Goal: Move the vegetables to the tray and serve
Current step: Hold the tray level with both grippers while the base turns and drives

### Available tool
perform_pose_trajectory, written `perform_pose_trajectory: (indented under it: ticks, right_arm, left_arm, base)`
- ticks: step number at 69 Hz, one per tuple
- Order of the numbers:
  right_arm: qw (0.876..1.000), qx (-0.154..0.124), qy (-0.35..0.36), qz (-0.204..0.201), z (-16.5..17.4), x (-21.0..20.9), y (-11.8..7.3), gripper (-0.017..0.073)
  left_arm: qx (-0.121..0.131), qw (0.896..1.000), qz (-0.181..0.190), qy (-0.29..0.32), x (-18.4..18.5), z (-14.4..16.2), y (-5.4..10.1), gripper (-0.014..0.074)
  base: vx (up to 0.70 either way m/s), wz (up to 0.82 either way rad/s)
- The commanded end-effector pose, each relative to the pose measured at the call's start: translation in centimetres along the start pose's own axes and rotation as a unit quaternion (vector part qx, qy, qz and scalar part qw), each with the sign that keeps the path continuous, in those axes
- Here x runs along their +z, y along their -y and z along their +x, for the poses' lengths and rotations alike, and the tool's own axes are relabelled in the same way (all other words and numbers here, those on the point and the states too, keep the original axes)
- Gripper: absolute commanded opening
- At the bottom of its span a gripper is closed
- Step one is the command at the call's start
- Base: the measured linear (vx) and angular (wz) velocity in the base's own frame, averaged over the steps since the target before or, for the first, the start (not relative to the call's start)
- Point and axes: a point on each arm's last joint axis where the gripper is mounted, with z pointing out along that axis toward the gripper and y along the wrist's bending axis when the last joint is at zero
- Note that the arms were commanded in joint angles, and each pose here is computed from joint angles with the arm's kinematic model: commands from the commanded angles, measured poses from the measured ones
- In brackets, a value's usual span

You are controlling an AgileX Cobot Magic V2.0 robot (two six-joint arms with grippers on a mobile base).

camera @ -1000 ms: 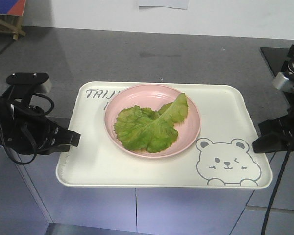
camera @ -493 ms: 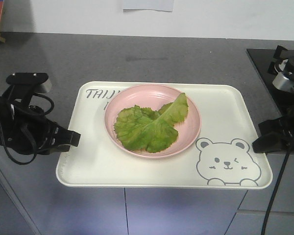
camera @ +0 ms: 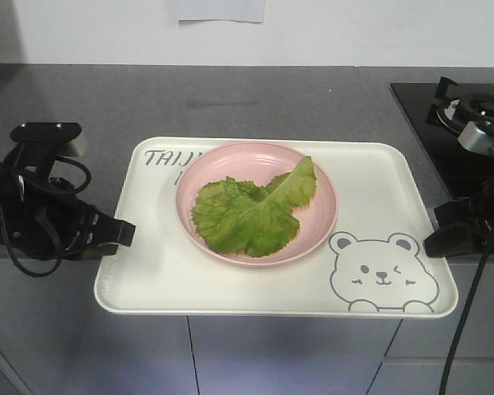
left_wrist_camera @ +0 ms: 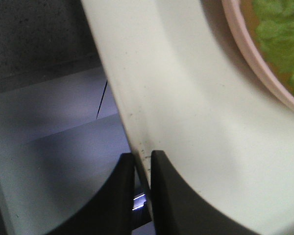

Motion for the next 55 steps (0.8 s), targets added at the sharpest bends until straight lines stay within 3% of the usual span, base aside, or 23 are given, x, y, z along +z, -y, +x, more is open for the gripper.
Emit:
perform_pose_trajectory:
  ticks: [1,55]
  right_arm:
    - [0.998,-0.025,0.026,-0.057,-0.36,-1.38,-2.34,-0.0003]
    - [0.998,-0.025,0.026,-0.057,-0.36,-1.38,-2.34,-0.0003]
  left_arm:
    - [0.002,0.997,0.034,0.067,-1.78,-1.15,1.4,-0.0006]
    - [0.002,0.997,0.034,0.067,-1.78,-1.15,1.4,-0.0006]
  base:
    - [0.08,-0.11]
    - [0.11,-0.04]
